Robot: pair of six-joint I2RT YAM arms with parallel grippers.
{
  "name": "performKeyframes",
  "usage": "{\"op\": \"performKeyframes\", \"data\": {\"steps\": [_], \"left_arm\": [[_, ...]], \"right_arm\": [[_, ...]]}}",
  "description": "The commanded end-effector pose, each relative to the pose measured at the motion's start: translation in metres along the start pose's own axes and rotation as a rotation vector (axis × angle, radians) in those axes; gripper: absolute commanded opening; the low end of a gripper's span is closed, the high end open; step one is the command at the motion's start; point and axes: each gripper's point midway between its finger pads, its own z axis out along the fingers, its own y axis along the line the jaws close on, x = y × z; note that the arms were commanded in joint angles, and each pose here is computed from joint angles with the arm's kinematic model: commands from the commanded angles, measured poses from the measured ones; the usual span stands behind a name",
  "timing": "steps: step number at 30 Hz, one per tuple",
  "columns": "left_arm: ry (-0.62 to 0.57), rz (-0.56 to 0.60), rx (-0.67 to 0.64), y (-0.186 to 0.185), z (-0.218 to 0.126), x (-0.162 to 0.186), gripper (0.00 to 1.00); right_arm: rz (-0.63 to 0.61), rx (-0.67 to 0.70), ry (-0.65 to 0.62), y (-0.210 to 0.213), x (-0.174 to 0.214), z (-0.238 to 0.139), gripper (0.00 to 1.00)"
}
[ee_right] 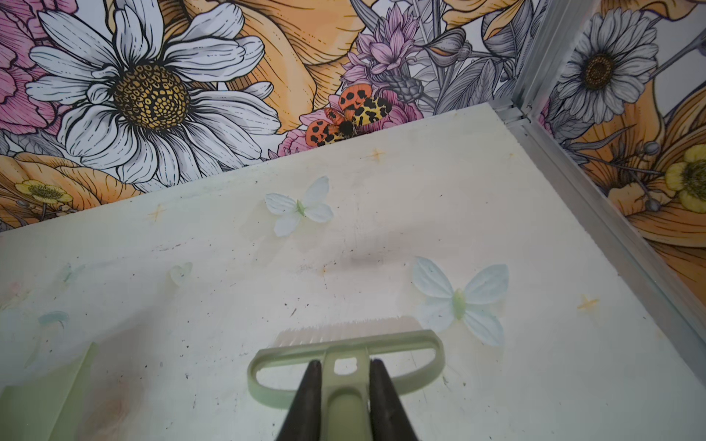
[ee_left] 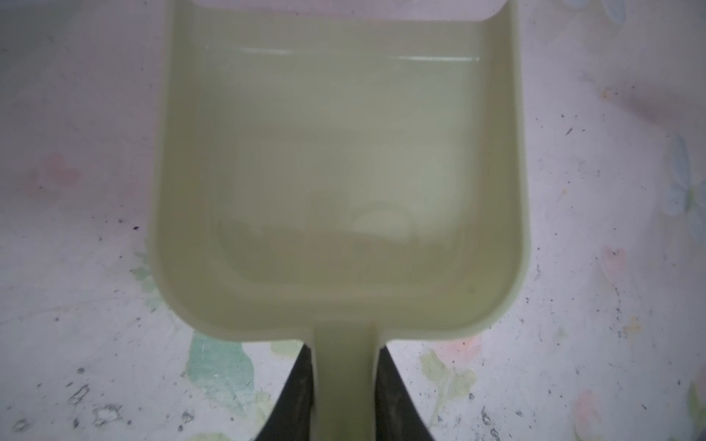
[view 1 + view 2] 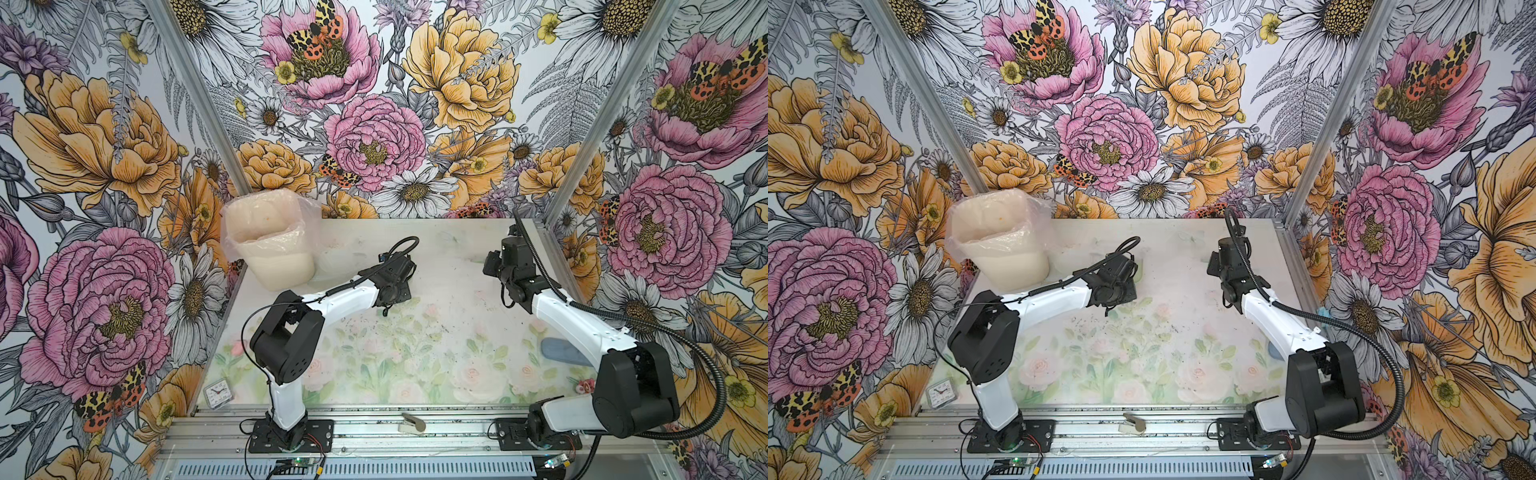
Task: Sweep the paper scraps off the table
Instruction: 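Bring the empty dustpan back over the table with the left gripper, then lower the dustpan with the left gripper while the right gripper sets down the brush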
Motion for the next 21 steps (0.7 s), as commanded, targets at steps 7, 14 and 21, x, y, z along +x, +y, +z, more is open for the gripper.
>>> {"op": "performKeyframes", "data": {"steps": [7, 14, 21], "left_arm": [[0.019, 0.002, 0.065, -0.038, 0.031, -0.001, 0.00], [0.041, 0.012, 0.084, -0.052, 0.038, 0.007, 0.00], [0.047, 0.020, 0.091, -0.058, 0.040, 0.011, 0.09]], "right_arm": [[0.072, 0.025, -0.042, -0.004, 0.009, 0.029, 0.00], [0.068, 0.034, 0.001, -0.006, 0.032, 0.037, 0.00], [0.060, 0.044, 0.051, -0.008, 0.056, 0.041, 0.00]]}}
